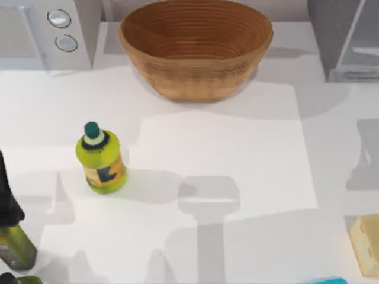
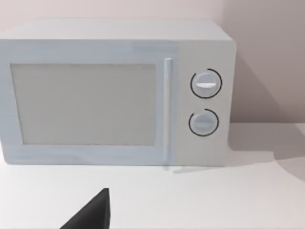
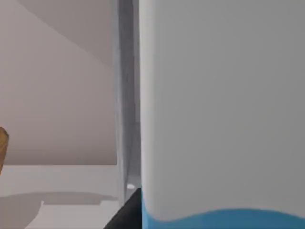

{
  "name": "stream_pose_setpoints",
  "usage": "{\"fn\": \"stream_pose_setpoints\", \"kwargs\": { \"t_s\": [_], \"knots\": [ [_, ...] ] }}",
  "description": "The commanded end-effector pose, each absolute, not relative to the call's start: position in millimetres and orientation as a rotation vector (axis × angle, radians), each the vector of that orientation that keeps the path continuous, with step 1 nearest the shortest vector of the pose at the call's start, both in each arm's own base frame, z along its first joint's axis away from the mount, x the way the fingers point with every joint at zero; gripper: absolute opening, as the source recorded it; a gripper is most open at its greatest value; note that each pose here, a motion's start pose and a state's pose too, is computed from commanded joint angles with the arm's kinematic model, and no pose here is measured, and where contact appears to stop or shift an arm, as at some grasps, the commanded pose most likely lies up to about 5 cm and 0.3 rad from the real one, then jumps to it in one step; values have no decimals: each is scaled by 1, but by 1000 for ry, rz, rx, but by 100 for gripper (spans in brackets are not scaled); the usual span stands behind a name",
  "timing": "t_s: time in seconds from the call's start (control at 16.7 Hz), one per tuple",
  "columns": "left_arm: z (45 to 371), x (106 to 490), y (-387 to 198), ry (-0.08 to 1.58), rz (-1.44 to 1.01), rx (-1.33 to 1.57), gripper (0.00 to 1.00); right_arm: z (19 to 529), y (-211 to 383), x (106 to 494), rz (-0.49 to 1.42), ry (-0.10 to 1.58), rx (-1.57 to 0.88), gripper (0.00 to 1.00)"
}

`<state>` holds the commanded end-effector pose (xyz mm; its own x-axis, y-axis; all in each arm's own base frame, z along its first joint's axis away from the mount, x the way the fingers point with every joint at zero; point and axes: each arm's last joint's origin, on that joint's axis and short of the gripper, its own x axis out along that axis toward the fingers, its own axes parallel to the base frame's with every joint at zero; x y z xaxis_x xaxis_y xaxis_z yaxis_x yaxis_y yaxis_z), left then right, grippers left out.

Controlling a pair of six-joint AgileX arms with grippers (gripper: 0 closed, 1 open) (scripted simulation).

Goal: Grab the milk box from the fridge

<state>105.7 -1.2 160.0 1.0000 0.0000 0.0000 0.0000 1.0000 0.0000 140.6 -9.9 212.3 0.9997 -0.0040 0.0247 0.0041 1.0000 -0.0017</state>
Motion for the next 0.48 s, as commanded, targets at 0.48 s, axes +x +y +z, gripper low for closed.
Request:
{"fn": "stream_pose_setpoints", "kwargs": {
  "t_s": [0.48],
  "knots": [
    [160, 106, -1, 0, 0, 0, 100, 161, -1, 106, 0, -1, 0, 0]
  ]
}}
